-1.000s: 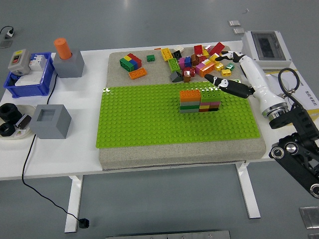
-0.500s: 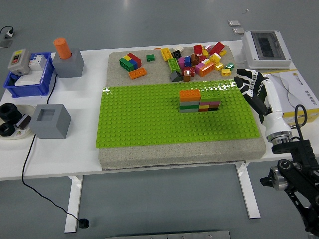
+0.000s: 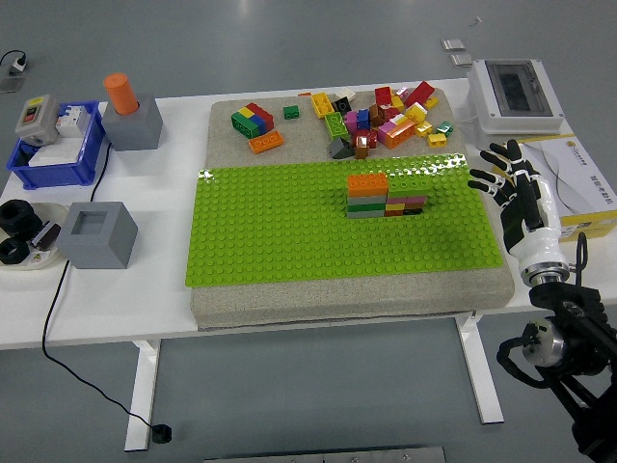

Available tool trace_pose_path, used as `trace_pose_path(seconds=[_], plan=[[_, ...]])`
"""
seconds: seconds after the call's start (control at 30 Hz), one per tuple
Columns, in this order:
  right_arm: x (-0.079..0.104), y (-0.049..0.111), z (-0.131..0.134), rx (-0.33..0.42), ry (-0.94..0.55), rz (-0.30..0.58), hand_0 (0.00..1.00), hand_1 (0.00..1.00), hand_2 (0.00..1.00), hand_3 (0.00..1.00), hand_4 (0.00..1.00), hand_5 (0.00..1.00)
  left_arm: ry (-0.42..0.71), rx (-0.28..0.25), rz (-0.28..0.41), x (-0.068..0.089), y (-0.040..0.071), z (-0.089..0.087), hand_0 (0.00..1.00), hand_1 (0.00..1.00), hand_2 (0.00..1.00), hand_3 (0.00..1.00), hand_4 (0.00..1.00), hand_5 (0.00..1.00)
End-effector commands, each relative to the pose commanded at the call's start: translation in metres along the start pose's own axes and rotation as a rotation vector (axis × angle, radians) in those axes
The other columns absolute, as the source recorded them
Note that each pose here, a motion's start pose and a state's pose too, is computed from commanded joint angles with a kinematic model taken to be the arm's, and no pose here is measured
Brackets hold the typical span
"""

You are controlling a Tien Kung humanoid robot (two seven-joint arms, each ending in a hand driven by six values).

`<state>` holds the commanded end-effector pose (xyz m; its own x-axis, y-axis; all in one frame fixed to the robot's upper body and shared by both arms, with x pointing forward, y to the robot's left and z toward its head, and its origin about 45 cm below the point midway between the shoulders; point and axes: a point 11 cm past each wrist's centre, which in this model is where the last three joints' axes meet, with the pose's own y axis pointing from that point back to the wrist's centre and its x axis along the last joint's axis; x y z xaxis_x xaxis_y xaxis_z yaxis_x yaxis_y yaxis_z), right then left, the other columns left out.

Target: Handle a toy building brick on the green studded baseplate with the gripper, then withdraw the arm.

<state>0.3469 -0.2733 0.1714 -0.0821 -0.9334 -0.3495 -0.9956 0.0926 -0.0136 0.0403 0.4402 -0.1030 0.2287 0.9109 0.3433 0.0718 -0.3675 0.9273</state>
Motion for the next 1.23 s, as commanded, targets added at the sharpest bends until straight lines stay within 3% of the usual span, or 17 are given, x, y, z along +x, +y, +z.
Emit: trace_pose_path(seconds=[0.27, 0.63, 0.67, 0.83, 0.87, 1.03, 1.07, 1.23], plan=[[0.004, 0.002, 0.004, -0.034, -0.151, 0.061, 0.503, 0.514, 0.636, 0.615, 0.89, 0.69, -0.019, -0.016, 0.011, 0.006, 0.002, 0.009, 0.799, 0.809, 0.754, 0.444, 0.664, 0.217], [0.014, 0.001, -0.006, 0.015, -0.207, 0.12, 0.47, 0.474, 0.588, 0.606, 0.876, 0.704, -0.029, -0.06, 0.057, 0.012, 0.005, 0.024, 0.799, 0.808, 0.756, 0.436, 0.646, 0.206], [0.014, 0.001, -0.007, 0.018, -0.21, 0.123, 0.451, 0.406, 0.572, 0.601, 0.871, 0.706, -0.027, -0.063, 0.06, 0.012, 0.005, 0.025, 0.793, 0.802, 0.753, 0.416, 0.628, 0.167], [0.02, -0.001, -0.015, 0.049, -0.216, 0.14, 0.451, 0.406, 0.572, 0.601, 0.871, 0.706, -0.023, -0.077, 0.067, 0.012, 0.006, 0.029, 0.793, 0.802, 0.753, 0.416, 0.628, 0.167], [0.021, -0.002, -0.017, 0.057, -0.215, 0.144, 0.413, 0.335, 0.547, 0.59, 0.866, 0.706, -0.024, -0.081, 0.068, 0.012, 0.006, 0.03, 0.791, 0.798, 0.749, 0.424, 0.64, 0.194], [0.031, -0.006, -0.033, 0.104, -0.207, 0.167, 0.413, 0.335, 0.547, 0.59, 0.866, 0.706, -0.021, -0.1, 0.074, 0.013, 0.007, 0.037, 0.791, 0.798, 0.749, 0.424, 0.64, 0.194], [0.033, -0.007, -0.035, 0.111, -0.206, 0.171, 0.395, 0.312, 0.525, 0.58, 0.857, 0.711, -0.021, -0.103, 0.075, 0.013, 0.008, 0.037, 0.782, 0.785, 0.738, 0.467, 0.565, 0.215], [0.051, -0.013, -0.062, 0.198, -0.202, 0.222, 0.395, 0.312, 0.525, 0.58, 0.857, 0.711, -0.022, -0.122, 0.071, 0.012, 0.009, 0.044, 0.782, 0.785, 0.738, 0.467, 0.565, 0.215]])
